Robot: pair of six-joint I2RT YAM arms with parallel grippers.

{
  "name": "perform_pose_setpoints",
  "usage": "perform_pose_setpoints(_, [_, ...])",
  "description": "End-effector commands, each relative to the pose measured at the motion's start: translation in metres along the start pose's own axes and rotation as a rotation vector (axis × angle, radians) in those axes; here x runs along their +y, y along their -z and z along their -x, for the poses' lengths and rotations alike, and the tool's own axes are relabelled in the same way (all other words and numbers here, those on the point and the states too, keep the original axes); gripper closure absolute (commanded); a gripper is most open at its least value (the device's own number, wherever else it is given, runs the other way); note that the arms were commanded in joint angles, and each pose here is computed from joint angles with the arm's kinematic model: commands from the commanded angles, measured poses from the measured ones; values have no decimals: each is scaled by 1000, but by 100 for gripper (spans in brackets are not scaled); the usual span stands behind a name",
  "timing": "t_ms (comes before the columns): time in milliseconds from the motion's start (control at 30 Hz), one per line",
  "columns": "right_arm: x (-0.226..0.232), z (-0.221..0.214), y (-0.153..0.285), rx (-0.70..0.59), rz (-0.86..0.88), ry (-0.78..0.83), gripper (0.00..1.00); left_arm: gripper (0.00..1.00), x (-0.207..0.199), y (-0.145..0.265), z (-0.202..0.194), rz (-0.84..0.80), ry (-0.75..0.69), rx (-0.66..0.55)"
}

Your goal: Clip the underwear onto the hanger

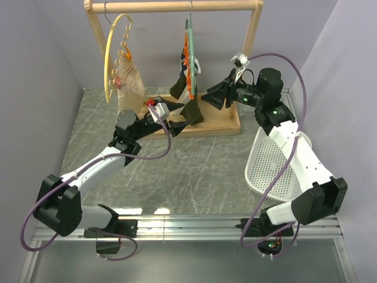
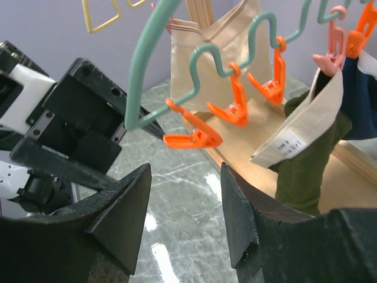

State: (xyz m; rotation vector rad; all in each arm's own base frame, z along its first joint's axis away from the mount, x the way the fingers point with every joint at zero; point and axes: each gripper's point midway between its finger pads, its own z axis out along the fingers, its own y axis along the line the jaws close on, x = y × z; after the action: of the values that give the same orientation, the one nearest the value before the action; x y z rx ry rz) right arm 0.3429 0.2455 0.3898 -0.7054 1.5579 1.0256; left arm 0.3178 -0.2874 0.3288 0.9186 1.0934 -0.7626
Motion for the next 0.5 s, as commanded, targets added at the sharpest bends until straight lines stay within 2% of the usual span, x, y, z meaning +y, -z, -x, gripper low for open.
perform_pose_setpoints(0, [14, 30, -7, -60, 64, 48, 44, 30, 9, -17, 40, 34, -106, -124])
perform_pose_setpoints(467, [24, 25, -30, -40, 113, 33, 46, 32, 31, -51, 40, 92, -153, -139])
